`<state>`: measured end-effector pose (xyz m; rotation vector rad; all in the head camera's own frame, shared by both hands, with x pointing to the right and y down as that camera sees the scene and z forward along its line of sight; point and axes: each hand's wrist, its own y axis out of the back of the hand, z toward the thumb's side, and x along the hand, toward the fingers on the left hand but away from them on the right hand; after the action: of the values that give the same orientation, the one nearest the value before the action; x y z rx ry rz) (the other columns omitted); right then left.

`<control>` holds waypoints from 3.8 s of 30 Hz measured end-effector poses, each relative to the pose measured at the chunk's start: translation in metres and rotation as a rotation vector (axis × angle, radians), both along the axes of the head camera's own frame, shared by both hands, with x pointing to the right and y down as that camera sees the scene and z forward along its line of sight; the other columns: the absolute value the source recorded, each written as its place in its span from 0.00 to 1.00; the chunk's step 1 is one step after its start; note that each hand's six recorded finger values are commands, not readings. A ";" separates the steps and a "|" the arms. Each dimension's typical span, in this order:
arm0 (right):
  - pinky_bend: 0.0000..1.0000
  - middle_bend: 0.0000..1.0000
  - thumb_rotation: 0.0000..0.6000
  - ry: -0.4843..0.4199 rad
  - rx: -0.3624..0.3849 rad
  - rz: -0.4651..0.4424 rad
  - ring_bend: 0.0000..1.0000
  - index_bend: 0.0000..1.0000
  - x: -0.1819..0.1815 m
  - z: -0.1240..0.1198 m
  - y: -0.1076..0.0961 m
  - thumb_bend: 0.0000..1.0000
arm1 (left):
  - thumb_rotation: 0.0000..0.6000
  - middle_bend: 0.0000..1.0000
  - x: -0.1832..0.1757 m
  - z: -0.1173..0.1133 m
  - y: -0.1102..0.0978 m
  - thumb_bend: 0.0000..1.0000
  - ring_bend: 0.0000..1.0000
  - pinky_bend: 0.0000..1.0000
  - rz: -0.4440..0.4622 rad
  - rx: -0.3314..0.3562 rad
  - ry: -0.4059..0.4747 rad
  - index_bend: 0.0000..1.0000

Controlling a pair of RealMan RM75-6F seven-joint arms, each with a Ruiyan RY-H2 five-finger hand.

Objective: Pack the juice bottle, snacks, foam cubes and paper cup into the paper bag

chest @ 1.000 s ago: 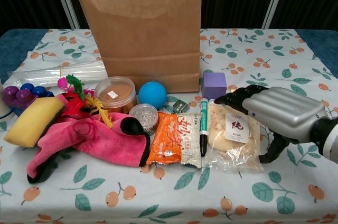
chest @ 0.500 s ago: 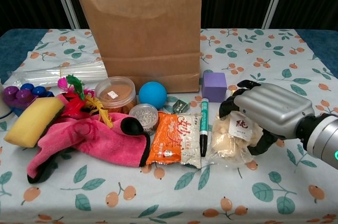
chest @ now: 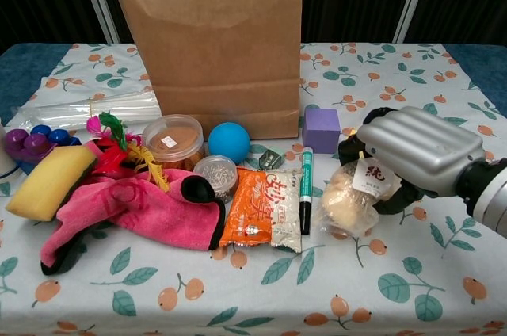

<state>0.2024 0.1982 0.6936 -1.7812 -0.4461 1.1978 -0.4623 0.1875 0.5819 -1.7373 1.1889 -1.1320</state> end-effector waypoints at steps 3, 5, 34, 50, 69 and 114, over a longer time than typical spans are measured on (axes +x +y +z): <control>0.17 0.56 1.00 -0.033 0.041 0.010 0.39 0.63 -0.001 -0.017 -0.007 0.25 | 1.00 0.10 0.001 -0.001 0.000 0.09 0.06 0.16 0.002 0.001 0.001 0.13; 0.17 0.56 1.00 -0.059 0.071 0.019 0.39 0.63 -0.002 -0.031 -0.013 0.25 | 1.00 0.10 0.002 -0.001 0.000 0.09 0.06 0.16 0.002 0.001 0.004 0.13; 0.18 0.56 1.00 -0.214 0.599 0.229 0.39 0.63 -0.124 -0.219 -0.239 0.26 | 1.00 0.10 0.009 0.001 -0.006 0.09 0.06 0.16 0.014 -0.008 0.006 0.13; 0.17 0.51 1.00 -0.075 0.472 0.173 0.35 0.57 -0.165 -0.143 -0.218 0.21 | 1.00 0.10 0.002 0.001 -0.007 0.09 0.06 0.16 -0.003 -0.011 0.003 0.13; 0.00 0.20 1.00 -0.078 0.399 0.142 0.03 0.06 -0.163 -0.147 -0.213 0.00 | 1.00 0.10 0.002 0.000 -0.005 0.09 0.06 0.16 -0.006 -0.010 0.006 0.13; 0.00 0.28 1.00 -0.150 -0.168 0.528 0.10 0.22 0.019 0.038 -0.092 0.00 | 1.00 0.10 0.010 0.000 -0.006 0.09 0.06 0.16 0.029 -0.017 -0.014 0.13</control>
<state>0.2212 0.1060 0.7318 -1.9711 -0.9729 1.4975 -0.4526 0.1818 0.5815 -1.7513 1.1453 -1.1389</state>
